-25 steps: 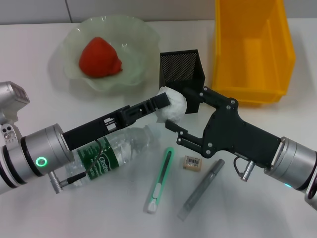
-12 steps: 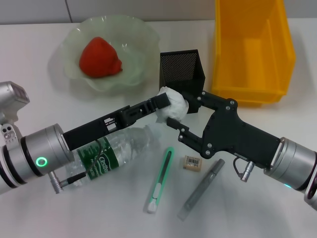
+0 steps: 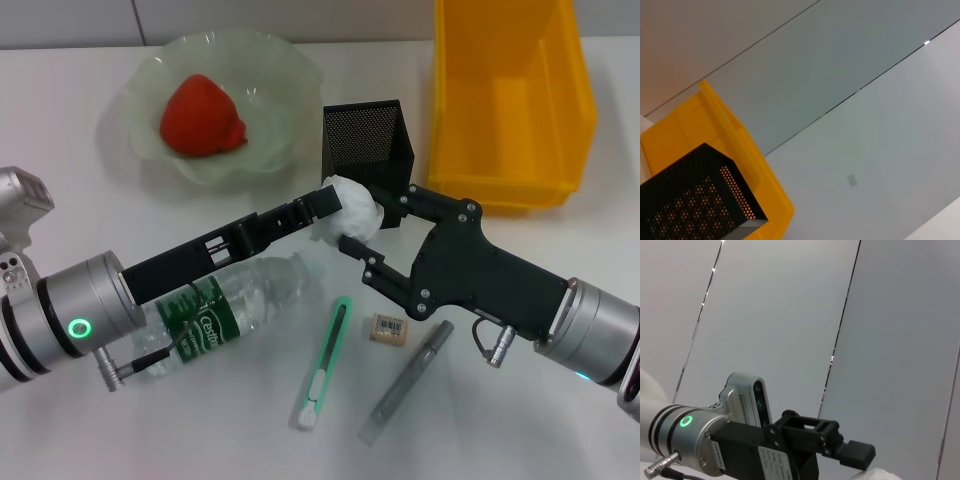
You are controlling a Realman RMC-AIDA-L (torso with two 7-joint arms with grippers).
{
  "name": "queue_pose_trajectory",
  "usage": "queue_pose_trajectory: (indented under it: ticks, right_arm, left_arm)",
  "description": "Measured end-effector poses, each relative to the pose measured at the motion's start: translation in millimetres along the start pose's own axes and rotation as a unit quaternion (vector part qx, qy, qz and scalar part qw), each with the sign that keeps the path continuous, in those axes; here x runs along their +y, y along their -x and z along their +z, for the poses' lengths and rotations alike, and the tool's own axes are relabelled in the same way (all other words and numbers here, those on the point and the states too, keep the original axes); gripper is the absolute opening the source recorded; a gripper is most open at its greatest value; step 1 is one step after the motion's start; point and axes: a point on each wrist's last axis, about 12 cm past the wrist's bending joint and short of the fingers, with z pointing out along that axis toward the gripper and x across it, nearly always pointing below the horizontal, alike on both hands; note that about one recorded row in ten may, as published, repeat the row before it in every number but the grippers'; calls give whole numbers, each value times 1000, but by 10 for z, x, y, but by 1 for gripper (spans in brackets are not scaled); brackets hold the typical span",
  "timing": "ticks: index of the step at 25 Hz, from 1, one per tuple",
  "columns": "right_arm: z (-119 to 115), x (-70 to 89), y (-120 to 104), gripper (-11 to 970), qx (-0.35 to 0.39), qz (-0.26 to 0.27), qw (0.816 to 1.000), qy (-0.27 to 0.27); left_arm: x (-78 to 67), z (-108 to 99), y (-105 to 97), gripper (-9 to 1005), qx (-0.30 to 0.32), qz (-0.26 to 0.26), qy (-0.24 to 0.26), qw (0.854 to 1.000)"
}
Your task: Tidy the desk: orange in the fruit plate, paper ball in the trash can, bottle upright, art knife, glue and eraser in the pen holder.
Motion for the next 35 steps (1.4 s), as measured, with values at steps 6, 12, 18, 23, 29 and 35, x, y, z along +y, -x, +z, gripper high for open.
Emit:
queue_pose_trajectory:
  ticks: [6, 12, 18, 23, 29, 35]
  right_arm:
    - [-12, 6, 3, 472, -2, 1, 1000, -2]
    - [-46, 6, 21, 471, -11, 4, 1000, -15]
    - [-157, 5, 49, 471, -28, 18, 998, -55]
    - [-263, -51, 57, 470, -37, 53, 993, -99]
    - [-401, -156, 43, 493, -44, 92, 978, -182]
    - [-489, -290, -35, 521, -30, 135, 957, -256]
  left_arm:
    - [-2, -7, 10, 745, -1, 3, -1, 1000]
    - [-5, -48, 8, 813, -3, 25, -1, 1000]
    - [-49, -138, -5, 813, -6, 102, -15, 995]
    - [-49, -220, -72, 812, -6, 187, -10, 982]
    - [-66, -360, -230, 812, 7, 319, -10, 948]
    - [-62, -445, -317, 812, -2, 364, 6, 931]
